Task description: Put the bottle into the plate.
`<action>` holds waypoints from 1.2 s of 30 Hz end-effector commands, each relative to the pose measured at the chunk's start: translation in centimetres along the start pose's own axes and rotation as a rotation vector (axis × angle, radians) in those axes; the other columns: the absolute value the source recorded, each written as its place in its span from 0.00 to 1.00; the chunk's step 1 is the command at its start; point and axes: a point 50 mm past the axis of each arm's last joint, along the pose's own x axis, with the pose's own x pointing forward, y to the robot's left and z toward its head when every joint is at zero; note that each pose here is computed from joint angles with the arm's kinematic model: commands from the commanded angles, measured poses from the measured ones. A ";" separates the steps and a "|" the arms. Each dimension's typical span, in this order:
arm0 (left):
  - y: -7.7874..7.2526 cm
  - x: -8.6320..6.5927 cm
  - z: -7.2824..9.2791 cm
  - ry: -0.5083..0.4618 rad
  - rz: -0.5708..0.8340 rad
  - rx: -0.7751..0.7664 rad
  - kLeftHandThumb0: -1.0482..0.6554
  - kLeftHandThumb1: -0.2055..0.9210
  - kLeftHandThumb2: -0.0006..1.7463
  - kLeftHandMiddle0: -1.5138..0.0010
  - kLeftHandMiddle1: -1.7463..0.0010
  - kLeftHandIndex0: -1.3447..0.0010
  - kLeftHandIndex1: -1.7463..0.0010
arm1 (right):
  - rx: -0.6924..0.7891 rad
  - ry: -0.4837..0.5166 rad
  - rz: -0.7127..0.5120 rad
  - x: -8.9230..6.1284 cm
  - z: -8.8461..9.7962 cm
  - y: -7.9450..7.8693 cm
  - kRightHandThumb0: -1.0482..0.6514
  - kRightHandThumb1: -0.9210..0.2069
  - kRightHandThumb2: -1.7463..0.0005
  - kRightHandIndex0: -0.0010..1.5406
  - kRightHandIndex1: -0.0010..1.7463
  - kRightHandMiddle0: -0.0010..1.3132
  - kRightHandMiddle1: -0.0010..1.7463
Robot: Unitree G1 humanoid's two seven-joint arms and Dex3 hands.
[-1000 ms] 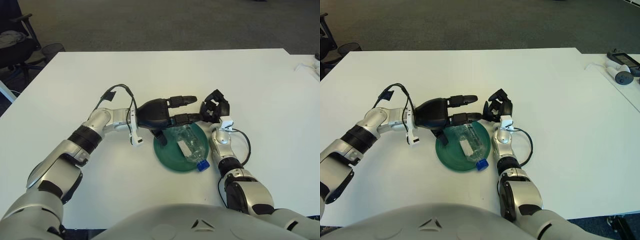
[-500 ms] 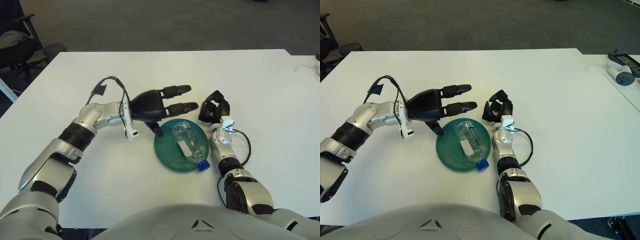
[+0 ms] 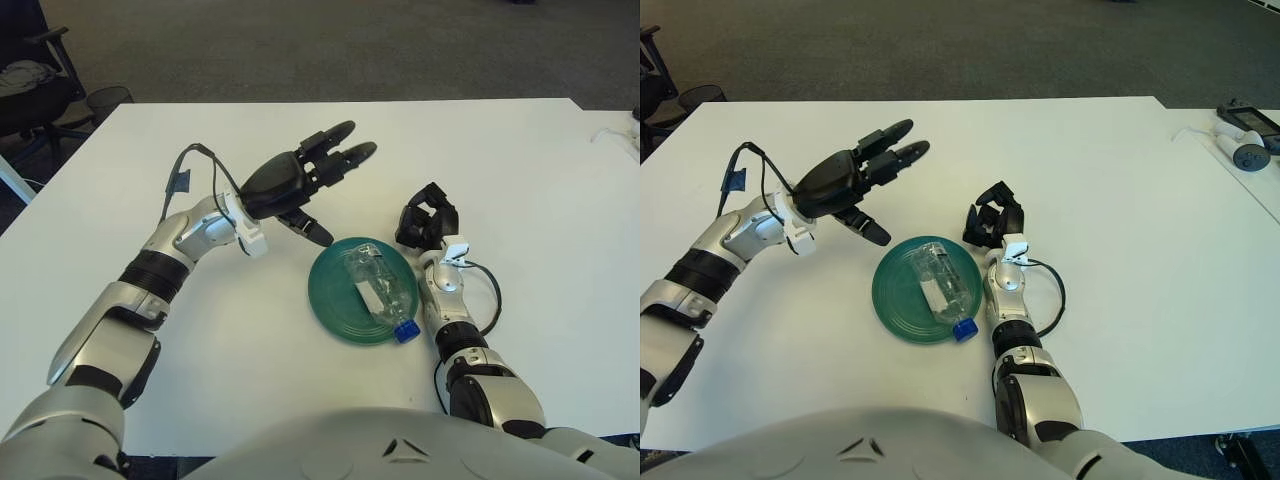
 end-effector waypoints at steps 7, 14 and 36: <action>1.8 -3.3 -3.9 0.256 0.279 -0.422 0.00 1.00 0.37 1.00 1.00 1.00 1.00 | 0.035 0.282 -0.080 -5.3 -5.4 -1.3 0.35 0.52 0.26 0.75 1.00 0.45 1.00; 2.2 -4.4 -4.8 0.322 0.386 -0.401 0.00 1.00 0.45 1.00 1.00 1.00 1.00 | 0.031 0.285 -0.084 -5.3 -5.4 -1.3 0.35 0.52 0.27 0.75 1.00 0.45 1.00; -3.3 -6.8 -7.5 0.732 0.721 -0.755 0.01 1.00 0.63 1.00 1.00 0.95 0.97 | 0.043 0.281 -0.085 -5.4 -5.3 -1.5 0.35 0.51 0.27 0.75 1.00 0.44 1.00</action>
